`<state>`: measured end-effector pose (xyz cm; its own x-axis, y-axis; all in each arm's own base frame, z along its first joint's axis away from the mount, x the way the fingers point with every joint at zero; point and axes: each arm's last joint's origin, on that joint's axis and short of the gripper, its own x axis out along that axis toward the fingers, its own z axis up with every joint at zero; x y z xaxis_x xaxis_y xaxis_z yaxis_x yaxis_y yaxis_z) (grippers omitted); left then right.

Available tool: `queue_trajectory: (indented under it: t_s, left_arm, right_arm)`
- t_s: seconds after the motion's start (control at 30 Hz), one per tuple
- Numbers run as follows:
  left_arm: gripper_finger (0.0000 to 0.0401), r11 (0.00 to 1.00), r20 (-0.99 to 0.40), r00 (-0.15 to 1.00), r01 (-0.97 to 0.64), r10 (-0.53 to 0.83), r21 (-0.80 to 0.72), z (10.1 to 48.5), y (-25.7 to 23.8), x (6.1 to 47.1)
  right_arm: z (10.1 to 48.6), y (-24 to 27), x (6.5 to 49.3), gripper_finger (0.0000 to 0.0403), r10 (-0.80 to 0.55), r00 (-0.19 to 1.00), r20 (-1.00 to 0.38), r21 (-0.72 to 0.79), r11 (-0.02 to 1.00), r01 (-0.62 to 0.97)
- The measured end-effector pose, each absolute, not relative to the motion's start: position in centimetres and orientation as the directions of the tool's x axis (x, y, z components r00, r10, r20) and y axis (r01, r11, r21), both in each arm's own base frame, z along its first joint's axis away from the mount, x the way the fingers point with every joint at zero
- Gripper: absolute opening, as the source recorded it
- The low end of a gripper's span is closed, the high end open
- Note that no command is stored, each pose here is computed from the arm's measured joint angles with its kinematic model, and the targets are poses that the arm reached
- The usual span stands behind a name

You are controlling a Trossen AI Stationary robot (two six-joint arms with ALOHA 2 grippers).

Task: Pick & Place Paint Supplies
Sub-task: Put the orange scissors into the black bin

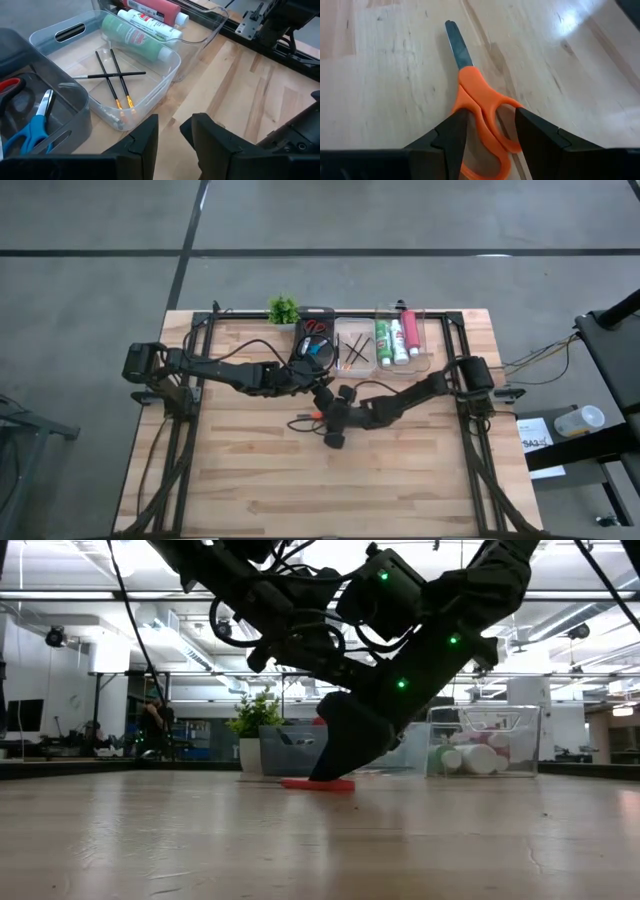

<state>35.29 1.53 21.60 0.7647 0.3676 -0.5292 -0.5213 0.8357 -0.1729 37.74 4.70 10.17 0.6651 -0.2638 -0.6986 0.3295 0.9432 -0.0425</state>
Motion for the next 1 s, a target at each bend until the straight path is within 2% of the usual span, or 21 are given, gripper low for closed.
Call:
queue_trajectory:
  t_s: [0.2, 0.53, 0.73, 0.83, 1.0]
  left_arm:
    - [0.0127, 0.833, -0.535, 0.761, -0.525, 0.367, -0.175, 21.6, 1.5, 35.2]
    - [0.0127, 0.833, -0.550, 0.750, -0.528, 0.367, -0.164, 21.4, 1.5, 35.1]
    - [0.0127, 0.833, -0.553, 0.748, -0.529, 0.367, -0.162, 21.4, 1.5, 35.1]
    - [0.0127, 0.833, -0.555, 0.746, -0.529, 0.367, -0.160, 21.4, 1.5, 35.1]
    - [0.0127, 0.833, -0.556, 0.745, -0.529, 0.367, -0.159, 21.3, 1.5, 35.1]
  right_arm:
    - [10.9, 4.6, 37.0, 0.0168, -0.259, 0.669, -0.697, -0.038, 0.944, 0.326]
    - [14.2, 4.5, 35.7, 0.0168, -0.251, 0.715, -0.652, -0.007, 0.945, 0.326]
    - [16.4, 4.5, 33.5, 0.0168, -0.252, 0.669, -0.699, -0.056, 0.952, 0.299]
    - [18.1, 5.1, 32.0, 0.0168, -0.233, 0.690, -0.685, -0.050, 0.960, 0.275]
    - [20.5, 6.1, 28.9, 0.0168, -0.212, 0.784, -0.583, -0.057, 0.974, 0.221]
